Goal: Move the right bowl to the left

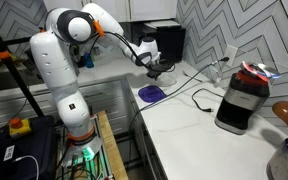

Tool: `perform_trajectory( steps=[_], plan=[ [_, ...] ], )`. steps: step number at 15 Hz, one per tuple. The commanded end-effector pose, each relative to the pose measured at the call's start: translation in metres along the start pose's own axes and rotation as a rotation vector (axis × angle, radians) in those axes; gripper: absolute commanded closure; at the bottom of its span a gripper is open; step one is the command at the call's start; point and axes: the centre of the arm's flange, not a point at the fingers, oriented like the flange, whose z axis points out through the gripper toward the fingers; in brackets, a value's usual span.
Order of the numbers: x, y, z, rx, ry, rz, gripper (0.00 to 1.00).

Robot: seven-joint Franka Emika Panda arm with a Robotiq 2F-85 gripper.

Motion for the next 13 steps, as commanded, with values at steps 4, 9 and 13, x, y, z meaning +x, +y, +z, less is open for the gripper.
perform_trajectory(
  steps=[4,9,13],
  plan=[
    [-0.01,-0.003,-0.003,0.057,-0.015,0.0,0.46],
    [0.002,0.005,-0.065,-0.103,0.027,0.036,0.09],
    [0.009,0.019,-0.082,-0.144,0.045,0.05,0.03]
  ],
)
